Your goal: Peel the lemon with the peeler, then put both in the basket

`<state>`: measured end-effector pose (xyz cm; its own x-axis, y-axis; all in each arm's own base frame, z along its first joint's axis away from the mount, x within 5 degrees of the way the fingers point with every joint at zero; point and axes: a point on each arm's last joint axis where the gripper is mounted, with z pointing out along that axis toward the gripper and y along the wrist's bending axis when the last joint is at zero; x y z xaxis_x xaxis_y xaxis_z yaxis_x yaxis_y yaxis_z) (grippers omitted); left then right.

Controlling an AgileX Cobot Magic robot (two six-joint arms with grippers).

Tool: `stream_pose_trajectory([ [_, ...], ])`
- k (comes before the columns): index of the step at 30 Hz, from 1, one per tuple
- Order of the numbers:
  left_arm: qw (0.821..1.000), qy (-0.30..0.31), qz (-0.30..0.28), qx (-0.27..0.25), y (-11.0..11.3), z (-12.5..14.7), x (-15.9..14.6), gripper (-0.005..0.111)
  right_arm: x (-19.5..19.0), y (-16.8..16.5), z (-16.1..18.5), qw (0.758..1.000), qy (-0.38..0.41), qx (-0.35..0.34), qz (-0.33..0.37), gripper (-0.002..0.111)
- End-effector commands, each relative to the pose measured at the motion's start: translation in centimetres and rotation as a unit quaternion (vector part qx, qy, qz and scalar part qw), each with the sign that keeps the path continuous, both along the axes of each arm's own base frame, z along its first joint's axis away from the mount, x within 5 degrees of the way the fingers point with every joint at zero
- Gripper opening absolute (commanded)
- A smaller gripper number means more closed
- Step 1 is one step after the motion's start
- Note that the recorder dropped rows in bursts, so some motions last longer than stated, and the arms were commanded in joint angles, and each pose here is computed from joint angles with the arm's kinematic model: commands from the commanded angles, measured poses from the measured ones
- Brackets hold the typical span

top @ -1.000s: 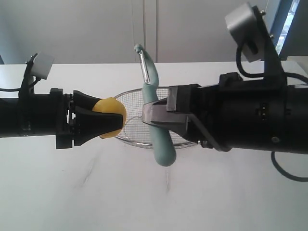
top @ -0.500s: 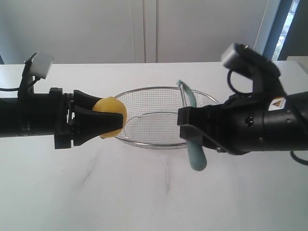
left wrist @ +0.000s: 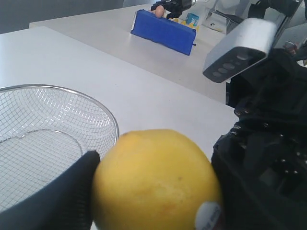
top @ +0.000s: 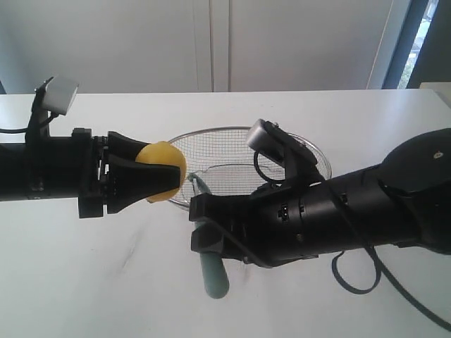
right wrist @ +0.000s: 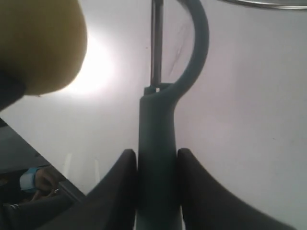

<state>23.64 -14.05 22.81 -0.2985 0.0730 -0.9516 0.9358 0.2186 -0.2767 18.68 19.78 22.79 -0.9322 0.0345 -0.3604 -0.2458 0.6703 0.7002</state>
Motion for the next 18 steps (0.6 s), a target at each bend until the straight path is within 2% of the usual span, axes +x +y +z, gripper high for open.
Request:
stream_pose_trajectory([
  [1,0.997,-0.081,-0.011,-0.004,-0.1,0.5,0.0,0.000,0.0,0.7,1.1,0.999,-0.009,0.024,0.023,0.000],
  [8,0.997,-0.081,-0.011,-0.004,-0.1,0.5,0.0,0.000,0.2,0.8,2.4,0.998,-0.034,0.035,0.027,0.000],
  [18,0.997,-0.081,-0.011,-0.004,-0.1,0.5,0.0,0.000,0.1,0.7,2.4,0.998,-0.038,0.031,0.030,0.000],
])
